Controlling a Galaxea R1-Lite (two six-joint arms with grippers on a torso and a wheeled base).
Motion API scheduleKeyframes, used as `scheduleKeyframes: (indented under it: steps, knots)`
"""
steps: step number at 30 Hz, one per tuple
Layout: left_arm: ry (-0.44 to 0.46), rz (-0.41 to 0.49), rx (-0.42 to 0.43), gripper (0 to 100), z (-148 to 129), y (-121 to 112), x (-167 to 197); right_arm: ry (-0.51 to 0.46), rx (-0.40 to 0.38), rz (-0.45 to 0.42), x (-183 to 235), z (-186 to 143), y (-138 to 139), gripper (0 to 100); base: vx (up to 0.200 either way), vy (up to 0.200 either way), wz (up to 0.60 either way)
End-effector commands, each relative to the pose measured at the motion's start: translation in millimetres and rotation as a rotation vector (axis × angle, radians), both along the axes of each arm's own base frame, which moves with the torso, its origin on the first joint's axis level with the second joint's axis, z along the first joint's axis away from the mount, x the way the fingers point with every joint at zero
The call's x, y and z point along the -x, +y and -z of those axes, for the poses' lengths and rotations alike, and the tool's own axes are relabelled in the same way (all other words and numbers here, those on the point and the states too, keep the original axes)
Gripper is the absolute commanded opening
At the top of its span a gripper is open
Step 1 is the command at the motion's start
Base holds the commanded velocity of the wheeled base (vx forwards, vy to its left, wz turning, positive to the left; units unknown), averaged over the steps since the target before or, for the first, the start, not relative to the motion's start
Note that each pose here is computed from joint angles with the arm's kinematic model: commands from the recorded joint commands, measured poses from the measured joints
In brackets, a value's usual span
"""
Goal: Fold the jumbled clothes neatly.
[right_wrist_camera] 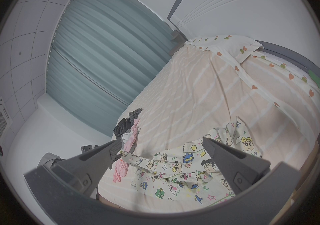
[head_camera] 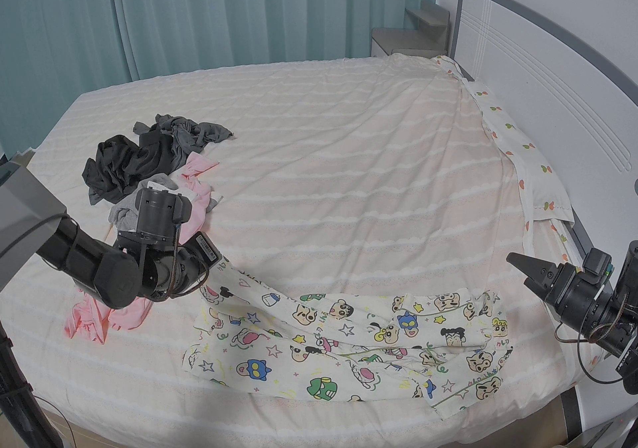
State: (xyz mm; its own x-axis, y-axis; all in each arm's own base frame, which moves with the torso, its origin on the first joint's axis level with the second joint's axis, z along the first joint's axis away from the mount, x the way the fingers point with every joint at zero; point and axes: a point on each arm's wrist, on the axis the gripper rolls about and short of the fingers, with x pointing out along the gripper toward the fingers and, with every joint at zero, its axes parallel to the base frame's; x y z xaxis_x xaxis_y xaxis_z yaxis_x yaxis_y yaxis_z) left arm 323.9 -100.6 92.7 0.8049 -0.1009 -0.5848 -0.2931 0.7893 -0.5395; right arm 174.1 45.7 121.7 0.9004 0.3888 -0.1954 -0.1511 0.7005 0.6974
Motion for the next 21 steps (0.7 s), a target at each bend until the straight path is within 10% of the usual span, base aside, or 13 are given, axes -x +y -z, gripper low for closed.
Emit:
scheduleKeyframes:
  steps: [1,21]
  knots:
    - [-0.035,0.082,-0.058,0,6,-4,23,0.0,-0.001,-0.001,0,0,0,100,0.0,0.0,0.0]
    - [0.071,0.109,-0.167,0,57,17,59,0.006,0.001,-0.004,1,1,0,100,0.0,0.0,0.0]
